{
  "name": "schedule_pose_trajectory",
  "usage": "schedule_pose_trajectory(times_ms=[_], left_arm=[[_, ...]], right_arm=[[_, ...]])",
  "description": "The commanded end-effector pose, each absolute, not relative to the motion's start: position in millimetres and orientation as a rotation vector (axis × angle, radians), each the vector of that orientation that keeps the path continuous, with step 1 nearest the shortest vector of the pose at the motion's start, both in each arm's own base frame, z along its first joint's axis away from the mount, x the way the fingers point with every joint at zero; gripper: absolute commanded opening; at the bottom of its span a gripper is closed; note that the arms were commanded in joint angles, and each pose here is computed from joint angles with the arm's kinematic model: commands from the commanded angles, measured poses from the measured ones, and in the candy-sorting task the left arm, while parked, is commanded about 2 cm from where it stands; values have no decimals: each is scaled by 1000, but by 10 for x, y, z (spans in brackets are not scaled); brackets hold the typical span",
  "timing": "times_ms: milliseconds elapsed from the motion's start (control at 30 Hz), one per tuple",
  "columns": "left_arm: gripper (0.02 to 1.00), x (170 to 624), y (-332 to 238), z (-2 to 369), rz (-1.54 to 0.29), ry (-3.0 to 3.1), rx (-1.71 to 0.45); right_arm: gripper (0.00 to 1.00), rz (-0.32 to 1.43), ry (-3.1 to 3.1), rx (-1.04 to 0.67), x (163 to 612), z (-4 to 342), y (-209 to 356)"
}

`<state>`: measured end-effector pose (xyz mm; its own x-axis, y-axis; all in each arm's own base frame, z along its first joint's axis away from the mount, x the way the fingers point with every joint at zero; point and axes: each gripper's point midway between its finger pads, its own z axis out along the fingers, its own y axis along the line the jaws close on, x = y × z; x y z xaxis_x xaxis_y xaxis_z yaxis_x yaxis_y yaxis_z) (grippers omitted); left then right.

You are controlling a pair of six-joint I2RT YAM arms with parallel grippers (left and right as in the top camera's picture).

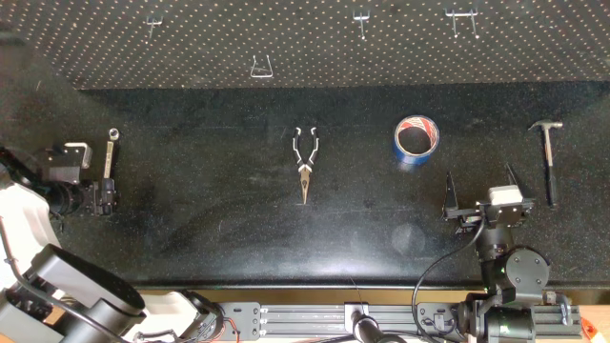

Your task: Place Tools Onto Pegboard

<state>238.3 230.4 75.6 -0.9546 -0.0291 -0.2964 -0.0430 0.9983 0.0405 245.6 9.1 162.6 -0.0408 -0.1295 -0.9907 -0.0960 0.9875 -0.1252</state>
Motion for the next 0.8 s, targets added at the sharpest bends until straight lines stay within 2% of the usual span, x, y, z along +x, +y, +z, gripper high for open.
schedule_pose_trajectory(times_ms=[33, 233, 467, 800], left_arm=[[993, 2509, 2393, 826, 91, 2794, -20], [993, 2528, 2408, 822, 93, 2787, -24], [993, 2603, 2501, 570, 62, 2811, -30], [996, 3104, 2486, 384, -5, 2827, 24]], right_arm=[[974, -20, 1610, -203, 2451, 1616, 133], [974, -21, 1610, -203, 2451, 1616, 133], [976, -21, 1610, -203, 2451, 1616, 133], [974, -21, 1610, -203, 2451, 1616, 133]])
